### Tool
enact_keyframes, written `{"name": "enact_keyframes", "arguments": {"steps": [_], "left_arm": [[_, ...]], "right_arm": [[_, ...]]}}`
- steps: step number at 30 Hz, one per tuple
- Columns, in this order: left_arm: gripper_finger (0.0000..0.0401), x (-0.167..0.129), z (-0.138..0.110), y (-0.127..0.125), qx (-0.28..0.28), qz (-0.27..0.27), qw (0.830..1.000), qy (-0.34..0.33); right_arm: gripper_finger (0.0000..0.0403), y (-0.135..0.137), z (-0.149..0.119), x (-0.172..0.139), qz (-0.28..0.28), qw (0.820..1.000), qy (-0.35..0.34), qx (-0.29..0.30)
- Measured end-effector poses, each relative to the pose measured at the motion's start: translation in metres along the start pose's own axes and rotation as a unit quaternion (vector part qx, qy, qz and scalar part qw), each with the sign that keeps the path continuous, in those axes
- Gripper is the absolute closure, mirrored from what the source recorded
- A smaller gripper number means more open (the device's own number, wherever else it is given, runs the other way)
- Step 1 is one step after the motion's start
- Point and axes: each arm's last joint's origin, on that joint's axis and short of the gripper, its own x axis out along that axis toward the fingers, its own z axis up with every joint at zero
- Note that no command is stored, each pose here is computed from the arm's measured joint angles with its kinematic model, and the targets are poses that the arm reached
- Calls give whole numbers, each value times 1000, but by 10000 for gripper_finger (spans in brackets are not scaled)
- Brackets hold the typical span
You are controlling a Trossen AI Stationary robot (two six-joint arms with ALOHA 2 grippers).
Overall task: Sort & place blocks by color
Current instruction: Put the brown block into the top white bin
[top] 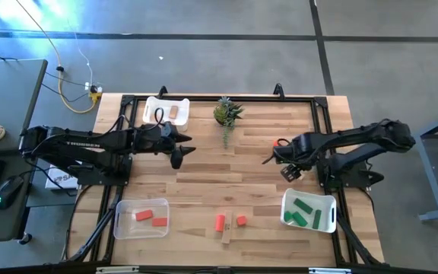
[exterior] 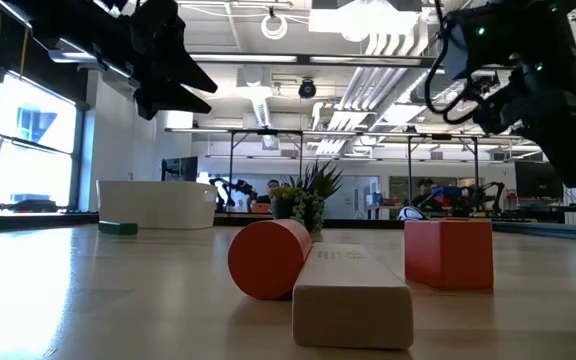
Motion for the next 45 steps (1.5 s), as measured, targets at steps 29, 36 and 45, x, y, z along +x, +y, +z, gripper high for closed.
{"name": "enact_keyframes", "arguments": {"steps": [29, 36, 45], "left_arm": [[176, 0, 1, 2, -1, 5, 1000, -1], [176, 0, 0, 2, -1, 6, 1000, -1], [176, 0, 0, 2, -1, 2, 1000, 0]], "right_arm": [[176, 26, 32, 58, -87, 988, 117, -40], [254, 28, 33, 59, -78, 989, 117, -39], [302, 32, 34, 55, -57, 990, 126, -37]]}}
